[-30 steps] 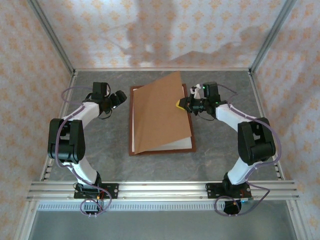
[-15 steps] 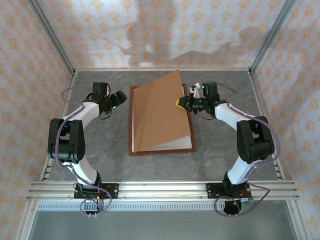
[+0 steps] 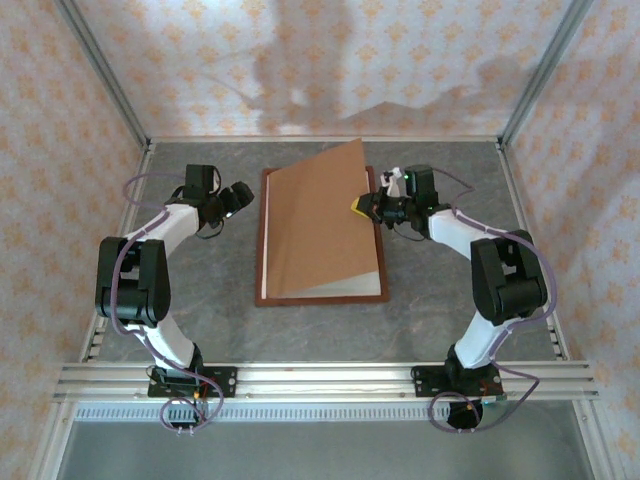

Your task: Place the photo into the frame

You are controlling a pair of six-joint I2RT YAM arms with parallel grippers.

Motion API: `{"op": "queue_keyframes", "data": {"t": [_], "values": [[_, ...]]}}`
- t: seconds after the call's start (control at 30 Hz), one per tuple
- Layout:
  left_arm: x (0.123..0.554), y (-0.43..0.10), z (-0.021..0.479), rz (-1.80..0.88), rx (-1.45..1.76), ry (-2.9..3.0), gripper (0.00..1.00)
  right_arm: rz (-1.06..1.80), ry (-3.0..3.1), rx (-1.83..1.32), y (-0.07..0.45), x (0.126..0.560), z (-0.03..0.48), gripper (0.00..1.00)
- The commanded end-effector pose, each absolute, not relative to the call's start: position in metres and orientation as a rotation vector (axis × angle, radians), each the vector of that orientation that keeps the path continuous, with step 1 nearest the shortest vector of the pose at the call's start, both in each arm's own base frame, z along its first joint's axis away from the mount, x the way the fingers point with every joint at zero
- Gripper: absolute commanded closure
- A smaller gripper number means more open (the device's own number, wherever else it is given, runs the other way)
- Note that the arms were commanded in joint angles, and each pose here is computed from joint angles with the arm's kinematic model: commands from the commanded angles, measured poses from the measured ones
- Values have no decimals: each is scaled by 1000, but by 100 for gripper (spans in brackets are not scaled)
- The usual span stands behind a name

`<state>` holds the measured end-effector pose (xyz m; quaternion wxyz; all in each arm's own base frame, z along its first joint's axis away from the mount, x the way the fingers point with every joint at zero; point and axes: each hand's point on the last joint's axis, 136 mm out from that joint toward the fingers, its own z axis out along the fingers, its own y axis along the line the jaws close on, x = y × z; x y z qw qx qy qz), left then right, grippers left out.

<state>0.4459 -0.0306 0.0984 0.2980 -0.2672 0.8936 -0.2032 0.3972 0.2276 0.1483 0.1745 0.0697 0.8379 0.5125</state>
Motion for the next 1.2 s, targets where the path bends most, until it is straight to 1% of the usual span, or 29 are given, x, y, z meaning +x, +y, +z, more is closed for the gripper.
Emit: {"op": "queue_keyframes", "data": {"t": [0.0, 0.4, 0.53, 0.6, 0.87, 1.03, 1.17], "values": [[444, -37, 94, -557, -691, 2401, 13, 1437, 2318, 192, 228, 405, 150, 95], [448, -69, 80, -630, -629, 2451, 13, 1432, 2357, 225, 233, 409, 131, 77], [450, -78, 72, -634, -611, 2478, 13, 1400, 2381, 242, 231, 410, 122, 65], [450, -83, 67, -641, -606, 2493, 13, 1367, 2405, 247, 228, 409, 118, 60], [449, -99, 57, -665, -571, 2526, 13, 1196, 2519, 264, 217, 406, 96, 47], [449, -105, 55, -679, -556, 2534, 13, 1055, 2610, 246, 211, 403, 83, 40], [450, -111, 52, -696, -549, 2542, 13, 965, 2667, 215, 211, 400, 76, 37]]}}
